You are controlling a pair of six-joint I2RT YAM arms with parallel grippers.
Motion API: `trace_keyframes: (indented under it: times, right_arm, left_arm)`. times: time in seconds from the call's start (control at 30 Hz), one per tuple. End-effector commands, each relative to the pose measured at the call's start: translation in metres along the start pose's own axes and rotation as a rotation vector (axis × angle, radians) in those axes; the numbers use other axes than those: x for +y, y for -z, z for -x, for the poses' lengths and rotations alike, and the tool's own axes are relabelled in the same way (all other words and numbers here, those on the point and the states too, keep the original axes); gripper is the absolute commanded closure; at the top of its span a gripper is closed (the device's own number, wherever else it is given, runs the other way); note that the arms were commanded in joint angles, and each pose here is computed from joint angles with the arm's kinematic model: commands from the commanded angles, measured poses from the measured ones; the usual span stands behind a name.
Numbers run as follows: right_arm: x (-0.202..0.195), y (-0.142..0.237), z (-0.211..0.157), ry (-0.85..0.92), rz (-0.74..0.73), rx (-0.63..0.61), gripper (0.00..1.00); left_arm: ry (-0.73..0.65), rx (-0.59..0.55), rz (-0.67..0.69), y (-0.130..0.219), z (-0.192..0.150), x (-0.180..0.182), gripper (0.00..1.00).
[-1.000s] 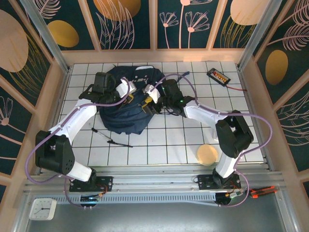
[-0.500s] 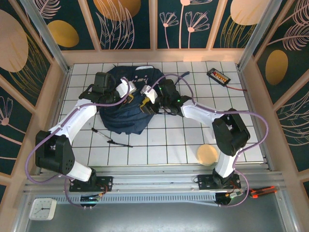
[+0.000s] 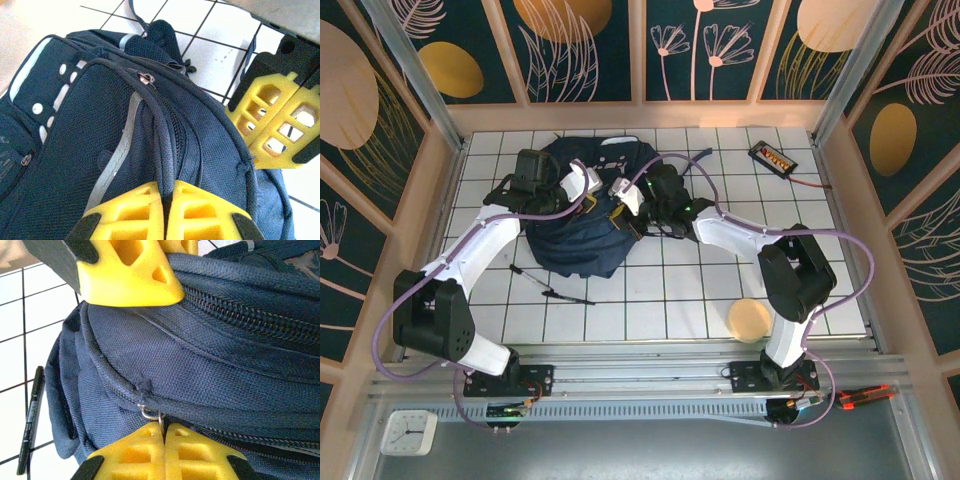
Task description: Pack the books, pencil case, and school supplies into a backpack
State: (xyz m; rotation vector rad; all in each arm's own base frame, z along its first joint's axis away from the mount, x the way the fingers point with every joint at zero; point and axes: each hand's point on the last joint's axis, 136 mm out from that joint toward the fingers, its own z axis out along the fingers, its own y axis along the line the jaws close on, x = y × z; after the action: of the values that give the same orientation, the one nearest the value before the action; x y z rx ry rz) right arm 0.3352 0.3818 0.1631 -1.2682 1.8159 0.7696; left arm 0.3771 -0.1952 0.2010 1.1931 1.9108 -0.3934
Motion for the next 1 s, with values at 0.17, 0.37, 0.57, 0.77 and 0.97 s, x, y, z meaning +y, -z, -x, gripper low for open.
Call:
trace_keyframes:
  times: [0.17,0.37,0.57,0.77,0.97]
  right_arm:
    - [-0.018,0.031,0.004,-0.094,-0.032,0.035,1.0]
    - [-0.035,0.046,-0.031,-0.236,-0.031,0.148,1.0]
    - [-0.101,0.055,-0.065,-0.319,-0.207,0.257,1.0]
    - [-0.149,0.048,-0.077,-0.363,-0.261,0.294,1.0]
    - [-0.066,0.051,0.002,-0.044,-0.131,-0.047,0.34]
  left_arm:
    - [-0.126,-0.058,0.055,0.023,0.017,-0.005,1.0]
    - [-0.189,-0.024,0.075,0.022,0.004,-0.017,1.0]
    - [-0.223,-0.024,0.044,0.017,0.005,-0.027,1.0]
    - [-0.213,-0.048,0.012,0.015,0.008,-0.034,1.0]
    - [-0.192,-0.061,0.023,0.014,0.015,-0.029,1.0]
